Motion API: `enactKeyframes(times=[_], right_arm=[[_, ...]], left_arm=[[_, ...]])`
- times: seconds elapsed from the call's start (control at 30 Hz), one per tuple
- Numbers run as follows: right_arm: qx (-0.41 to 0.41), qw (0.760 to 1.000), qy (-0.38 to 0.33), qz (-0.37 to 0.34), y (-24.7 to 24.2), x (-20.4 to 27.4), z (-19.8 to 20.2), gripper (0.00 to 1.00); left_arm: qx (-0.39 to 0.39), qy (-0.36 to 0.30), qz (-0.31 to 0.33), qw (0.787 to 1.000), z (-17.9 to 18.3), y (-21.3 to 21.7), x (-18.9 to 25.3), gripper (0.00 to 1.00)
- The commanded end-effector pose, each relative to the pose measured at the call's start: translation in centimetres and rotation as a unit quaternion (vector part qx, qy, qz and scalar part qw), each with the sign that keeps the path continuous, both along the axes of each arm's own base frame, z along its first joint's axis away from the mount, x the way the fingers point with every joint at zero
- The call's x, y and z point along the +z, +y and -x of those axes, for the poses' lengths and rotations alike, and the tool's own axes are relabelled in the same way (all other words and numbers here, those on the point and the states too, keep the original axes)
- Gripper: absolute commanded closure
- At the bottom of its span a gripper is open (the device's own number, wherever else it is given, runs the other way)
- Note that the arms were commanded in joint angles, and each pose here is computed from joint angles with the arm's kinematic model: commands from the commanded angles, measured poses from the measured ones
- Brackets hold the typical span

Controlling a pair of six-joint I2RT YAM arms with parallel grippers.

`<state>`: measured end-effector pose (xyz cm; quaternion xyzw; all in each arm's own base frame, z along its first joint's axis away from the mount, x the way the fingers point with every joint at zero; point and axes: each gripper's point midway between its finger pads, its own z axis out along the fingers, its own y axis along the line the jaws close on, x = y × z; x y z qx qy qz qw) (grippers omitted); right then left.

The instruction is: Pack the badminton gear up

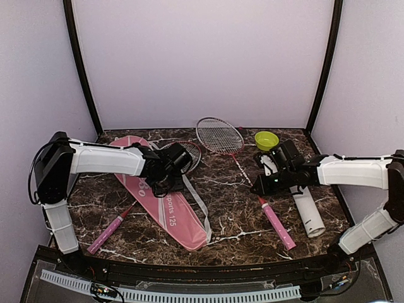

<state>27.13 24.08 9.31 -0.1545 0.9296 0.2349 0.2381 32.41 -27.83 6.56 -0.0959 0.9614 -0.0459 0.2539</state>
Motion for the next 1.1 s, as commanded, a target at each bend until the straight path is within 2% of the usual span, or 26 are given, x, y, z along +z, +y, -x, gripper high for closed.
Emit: enactKeyframes(times=[0.0,0.17,0.3,0.37,0.63,0.67,0.87,1.0,1.07], right_arm=[[0.012,1.0,-0.011,-0.027,1.6,0.6,-0.7,1.0],[0.014,1.0,-0.01,-0.026,1.6,0.5,-0.7,1.0],[0.014,1.0,-0.01,-0.025,1.6,0.5,-0.7,1.0],[0.015,1.0,-0.009,-0.026,1.6,0.5,-0.6,1.0],[0.018,1.0,-0.012,-0.023,1.4,1.1,-0.3,1.0],[0.019,1.0,-0.012,-0.021,1.3,1.3,-0.3,1.0],[0.033,0.999,-0.019,-0.021,1.5,3.3,-0.2,1.0],[0.032,0.999,-0.025,-0.025,1.5,4.7,0.3,1.0],[0.027,0.999,-0.025,-0.031,1.5,5.2,0.8,1.0]], left_arm=[[0.016,0.01,-0.017,1.0,-0.4,1.1,-0.4,0.5],[0.016,0.013,-0.026,0.999,-0.8,1.7,-1.2,0.5],[0.001,0.011,-0.021,1.0,-1.3,1.2,-1.5,0.54],[-0.008,0.019,-0.023,1.0,-1.3,1.2,-2.0,0.6],[-0.033,0.044,-0.041,0.998,-0.4,1.7,-3.0,0.98],[-0.044,0.046,-0.043,0.997,-0.3,1.6,-2.9,1.0],[-0.151,0.005,-0.086,0.985,0.9,0.0,-0.9,1.0],[-0.281,-0.042,-0.092,0.954,2.9,-2.5,0.7,1.0],[-0.31,-0.065,-0.087,0.944,3.7,-2.6,1.9,1.0]])
